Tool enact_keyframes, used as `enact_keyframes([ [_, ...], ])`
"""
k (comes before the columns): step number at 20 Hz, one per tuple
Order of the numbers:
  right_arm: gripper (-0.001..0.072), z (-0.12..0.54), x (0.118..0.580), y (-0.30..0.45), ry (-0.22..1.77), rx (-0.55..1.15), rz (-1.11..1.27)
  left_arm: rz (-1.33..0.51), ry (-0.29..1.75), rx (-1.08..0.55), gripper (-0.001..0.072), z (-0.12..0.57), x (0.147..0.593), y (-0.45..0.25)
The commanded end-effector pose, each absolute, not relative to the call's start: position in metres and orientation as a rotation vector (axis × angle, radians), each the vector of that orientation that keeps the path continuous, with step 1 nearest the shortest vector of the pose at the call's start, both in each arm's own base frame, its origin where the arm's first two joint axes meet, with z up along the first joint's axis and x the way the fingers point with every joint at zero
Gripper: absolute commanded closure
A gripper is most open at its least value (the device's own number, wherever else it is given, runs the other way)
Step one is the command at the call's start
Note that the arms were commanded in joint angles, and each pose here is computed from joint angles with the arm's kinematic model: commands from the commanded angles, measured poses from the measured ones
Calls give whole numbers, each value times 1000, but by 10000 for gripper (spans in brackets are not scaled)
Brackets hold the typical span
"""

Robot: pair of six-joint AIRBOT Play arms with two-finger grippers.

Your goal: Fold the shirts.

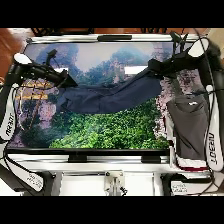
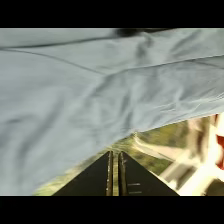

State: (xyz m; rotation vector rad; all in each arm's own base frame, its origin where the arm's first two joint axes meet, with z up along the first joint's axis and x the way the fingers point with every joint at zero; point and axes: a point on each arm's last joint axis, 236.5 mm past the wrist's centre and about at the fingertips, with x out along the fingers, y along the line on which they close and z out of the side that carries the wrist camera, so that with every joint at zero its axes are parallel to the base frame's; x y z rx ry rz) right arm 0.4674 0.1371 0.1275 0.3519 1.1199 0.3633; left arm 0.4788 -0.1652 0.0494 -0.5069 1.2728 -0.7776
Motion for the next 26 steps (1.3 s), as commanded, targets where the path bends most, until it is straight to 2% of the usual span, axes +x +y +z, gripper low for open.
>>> enact_keyframes([
  [1,634,167,431,152,1111,346,397,-902,1278,-511,619,63,456,-215],
  [2,634,177,423,153,1105,350,401,-934,1256,-459,623,68,450,-221],
  [3,634,186,416,151,1092,347,396,-890,1250,-436,673,63,451,-218],
  [5,634,202,405,150,1071,350,399,-828,1262,-483,674,55,445,-215],
  [8,634,212,387,149,1082,335,411,-839,1320,-553,673,40,410,-236],
  [11,634,215,371,147,1108,318,418,-852,1321,-627,672,22,394,-288],
  [15,634,224,356,146,1113,306,426,-883,1309,-627,672,2,376,-363],
  [20,634,249,337,145,1067,339,422,-818,1295,-669,673,-24,369,-414],
  [23,634,253,331,142,1058,341,411,-905,1255,-742,676,-14,356,-450],
  [26,634,244,339,138,1080,338,383,-946,1225,-654,682,-8,357,-437],
])
